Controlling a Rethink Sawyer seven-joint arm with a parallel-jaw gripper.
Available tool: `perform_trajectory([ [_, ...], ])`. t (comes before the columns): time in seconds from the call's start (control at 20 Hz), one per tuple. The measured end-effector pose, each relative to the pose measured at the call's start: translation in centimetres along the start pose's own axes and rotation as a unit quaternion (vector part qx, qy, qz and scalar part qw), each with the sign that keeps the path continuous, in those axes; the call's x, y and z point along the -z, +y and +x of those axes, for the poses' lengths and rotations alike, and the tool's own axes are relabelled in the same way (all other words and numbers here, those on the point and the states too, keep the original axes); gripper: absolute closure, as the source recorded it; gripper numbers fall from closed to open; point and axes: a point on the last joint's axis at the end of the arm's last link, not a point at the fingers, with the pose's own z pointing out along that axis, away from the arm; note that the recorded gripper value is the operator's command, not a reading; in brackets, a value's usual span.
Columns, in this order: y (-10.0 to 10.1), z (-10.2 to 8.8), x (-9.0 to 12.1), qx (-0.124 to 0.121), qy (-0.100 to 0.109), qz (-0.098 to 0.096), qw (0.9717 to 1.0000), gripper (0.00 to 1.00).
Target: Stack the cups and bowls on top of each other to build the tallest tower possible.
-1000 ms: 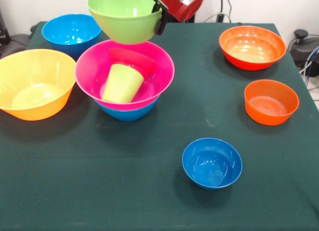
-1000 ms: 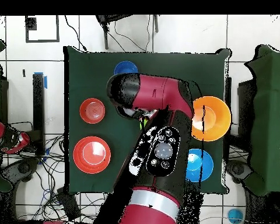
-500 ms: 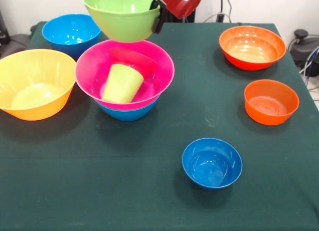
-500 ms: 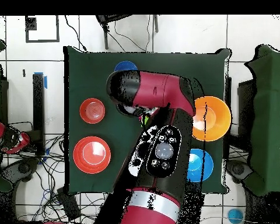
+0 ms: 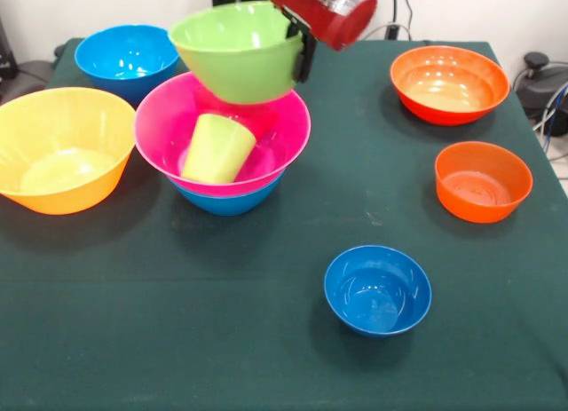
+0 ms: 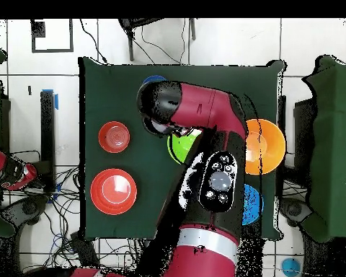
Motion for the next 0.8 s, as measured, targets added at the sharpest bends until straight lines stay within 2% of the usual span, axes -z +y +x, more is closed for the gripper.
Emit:
perform_trajectory([
  [0.05, 1.0, -0.2, 0.0, -0.007, 0.006, -0.028, 0.9996, 1.00],
  [0.1, 1.5, -0.2, 0.1, -0.011, 0.009, -0.043, 0.9990, 1.00],
  [0.2, 2.1, -0.3, 0.1, -0.015, 0.012, -0.058, 0.9981, 1.00],
  [0.25, 2.8, -0.3, 0.1, -0.020, 0.015, -0.079, 0.9966, 1.00],
  [0.3, 2.9, -0.3, 0.1, -0.021, 0.015, -0.081, 0.9964, 1.00],
  [0.35, 3.4, -0.2, 0.2, -0.023, 0.015, -0.096, 0.9950, 1.00],
  [0.5, 4.2, 0.0, 0.3, -0.022, 0.012, -0.113, 0.9933, 1.00],
  [0.8, 5.6, 0.9, 0.3, -0.012, 0.014, -0.124, 0.9921, 1.00],
])
